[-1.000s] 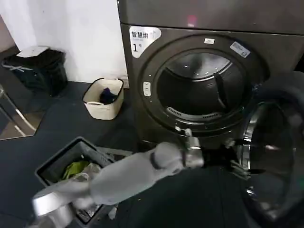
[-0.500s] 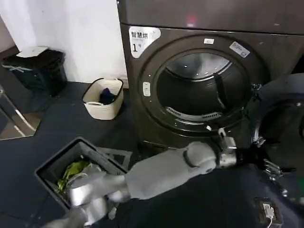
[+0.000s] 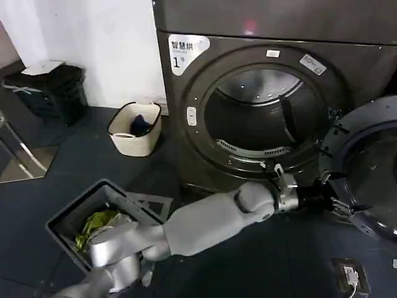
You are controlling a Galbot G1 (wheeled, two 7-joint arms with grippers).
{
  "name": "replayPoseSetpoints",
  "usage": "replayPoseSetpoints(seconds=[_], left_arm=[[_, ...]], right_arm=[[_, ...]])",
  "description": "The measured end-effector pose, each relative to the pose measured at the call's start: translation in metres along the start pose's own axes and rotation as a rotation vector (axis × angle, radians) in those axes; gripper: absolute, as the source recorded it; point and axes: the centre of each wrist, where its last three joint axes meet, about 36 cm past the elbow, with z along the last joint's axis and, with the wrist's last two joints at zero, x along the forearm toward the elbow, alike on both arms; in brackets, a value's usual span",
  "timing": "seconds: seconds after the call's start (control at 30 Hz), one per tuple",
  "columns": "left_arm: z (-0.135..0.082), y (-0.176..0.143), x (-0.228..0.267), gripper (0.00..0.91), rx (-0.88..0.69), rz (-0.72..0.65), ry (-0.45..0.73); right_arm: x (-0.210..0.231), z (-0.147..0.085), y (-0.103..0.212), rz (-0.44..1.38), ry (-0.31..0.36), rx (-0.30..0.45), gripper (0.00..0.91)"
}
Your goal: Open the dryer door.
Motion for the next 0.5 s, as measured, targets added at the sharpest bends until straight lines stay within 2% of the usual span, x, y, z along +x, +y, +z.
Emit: replayPoseSetpoints(seconds=[0.17,0.33,0.5], left_arm=[[0.004,-0.013,-0.002,0.907,-0.015,-0.003,-0.068],[0.002,-0.028,-0.004,0.907,-0.025,0.003,-0.202],[0.017,-0.010,0.045,0.907,-0.081,-0.048,-0.200]], right_arm=[[-0.001,-0.003,-0.003,0.008,-0.025,0.005,0.907],[-0.003,-0.004,-0.002,0.005,-0.031,0.006,0.907],[-0.004,-0.006,0.000,-0.002,-0.036,0.007,0.907]])
